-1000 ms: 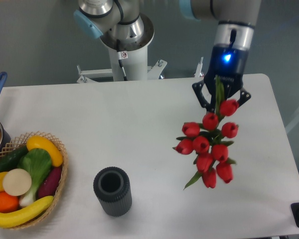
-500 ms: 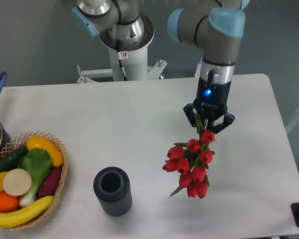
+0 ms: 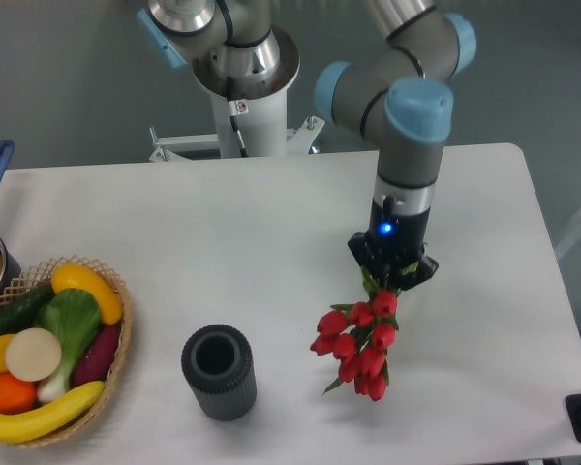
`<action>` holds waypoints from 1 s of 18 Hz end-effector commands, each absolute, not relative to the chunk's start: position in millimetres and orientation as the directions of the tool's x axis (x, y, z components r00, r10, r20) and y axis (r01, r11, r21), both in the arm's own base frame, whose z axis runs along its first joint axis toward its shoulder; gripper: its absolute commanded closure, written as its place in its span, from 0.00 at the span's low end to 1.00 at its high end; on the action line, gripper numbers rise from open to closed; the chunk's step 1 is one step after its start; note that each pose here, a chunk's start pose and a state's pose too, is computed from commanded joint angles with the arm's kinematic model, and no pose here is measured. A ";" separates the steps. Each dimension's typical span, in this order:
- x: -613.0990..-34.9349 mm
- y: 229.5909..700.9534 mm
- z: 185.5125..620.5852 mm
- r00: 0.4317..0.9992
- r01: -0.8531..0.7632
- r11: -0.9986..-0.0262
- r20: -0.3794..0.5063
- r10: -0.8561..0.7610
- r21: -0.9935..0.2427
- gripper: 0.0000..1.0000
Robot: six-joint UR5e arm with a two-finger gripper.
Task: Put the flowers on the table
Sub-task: 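Lower the held tulips toward the table surface, then open the gripper to release the tulips onto the table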
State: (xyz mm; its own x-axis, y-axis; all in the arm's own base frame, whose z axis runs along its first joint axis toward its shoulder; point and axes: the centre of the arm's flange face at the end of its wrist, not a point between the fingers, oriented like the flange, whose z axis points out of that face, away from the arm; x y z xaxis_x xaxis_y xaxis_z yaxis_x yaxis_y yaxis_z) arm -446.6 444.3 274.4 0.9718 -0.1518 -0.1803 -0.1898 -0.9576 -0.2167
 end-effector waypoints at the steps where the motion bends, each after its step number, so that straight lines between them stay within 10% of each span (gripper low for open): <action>1: -446.3 444.9 269.9 0.973 -0.190 -0.959 -0.174 -0.154 -0.211 0.89; 3: -446.0 446.7 267.8 0.973 -0.193 -0.957 -0.169 -0.158 -0.217 0.86; 7: -448.8 448.4 271.4 0.973 -0.192 -0.952 -0.170 -0.154 -0.236 0.46; 8: -450.6 448.0 275.7 0.971 -0.196 -0.952 -0.182 -0.154 -0.237 0.01; 18: -512.3 389.3 415.0 0.958 -0.172 -0.961 -0.263 -0.111 -0.218 0.00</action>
State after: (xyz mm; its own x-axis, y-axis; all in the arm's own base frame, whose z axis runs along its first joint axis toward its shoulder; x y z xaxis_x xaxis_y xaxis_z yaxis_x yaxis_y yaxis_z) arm -512.3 389.3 415.0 0.9582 -0.1115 -0.2635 -0.1717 -0.9607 -0.2181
